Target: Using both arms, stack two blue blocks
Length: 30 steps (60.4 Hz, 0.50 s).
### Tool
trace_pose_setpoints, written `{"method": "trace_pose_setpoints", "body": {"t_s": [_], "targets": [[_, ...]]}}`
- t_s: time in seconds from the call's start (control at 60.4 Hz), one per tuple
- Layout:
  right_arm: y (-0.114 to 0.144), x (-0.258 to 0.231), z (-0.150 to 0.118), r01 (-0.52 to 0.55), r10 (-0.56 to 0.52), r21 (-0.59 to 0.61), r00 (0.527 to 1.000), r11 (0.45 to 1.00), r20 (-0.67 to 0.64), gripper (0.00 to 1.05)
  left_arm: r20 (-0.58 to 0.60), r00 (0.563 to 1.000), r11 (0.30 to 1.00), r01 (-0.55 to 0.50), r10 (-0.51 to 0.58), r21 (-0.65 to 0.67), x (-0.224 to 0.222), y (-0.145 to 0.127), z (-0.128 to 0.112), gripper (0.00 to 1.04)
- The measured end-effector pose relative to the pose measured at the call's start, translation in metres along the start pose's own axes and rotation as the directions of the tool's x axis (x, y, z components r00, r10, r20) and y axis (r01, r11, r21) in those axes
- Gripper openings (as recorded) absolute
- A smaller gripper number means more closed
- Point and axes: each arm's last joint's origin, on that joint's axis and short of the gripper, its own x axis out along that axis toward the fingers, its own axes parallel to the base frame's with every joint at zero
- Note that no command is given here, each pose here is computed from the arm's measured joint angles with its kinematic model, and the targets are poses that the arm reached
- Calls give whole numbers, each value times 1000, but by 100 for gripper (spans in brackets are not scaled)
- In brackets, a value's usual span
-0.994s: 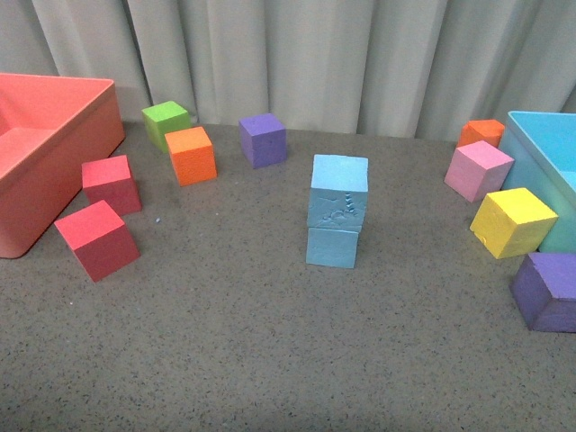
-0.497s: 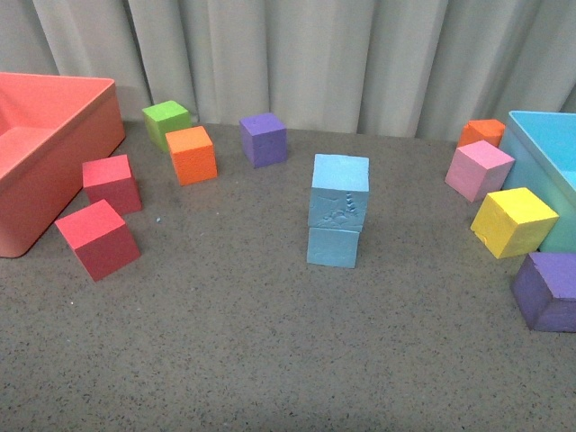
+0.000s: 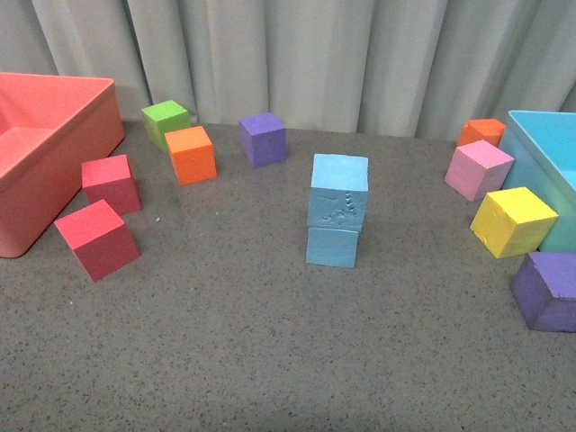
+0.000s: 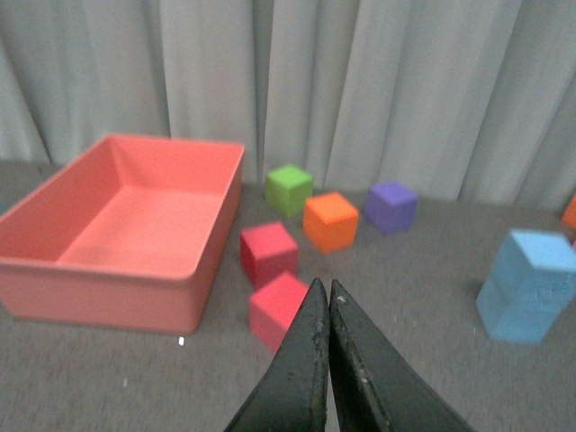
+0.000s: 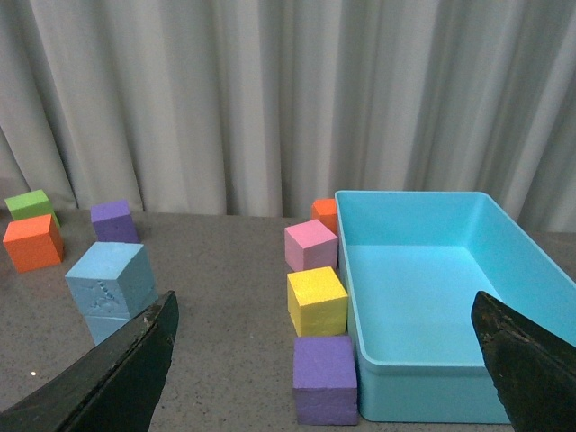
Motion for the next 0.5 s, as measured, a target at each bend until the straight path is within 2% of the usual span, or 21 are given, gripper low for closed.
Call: {"method": "trace_pose_setpoints", "body": {"t_s": [0.232,0.497], "targets": [[0,0,0,0,0,0,1000,1000,0,95,27,1000,1000,0,0,-1,-4,0,2,5],[0,0,0,0,0,0,1000,1000,0,95,29,1000,1000,0,0,0,-4,0,2,53]]}}
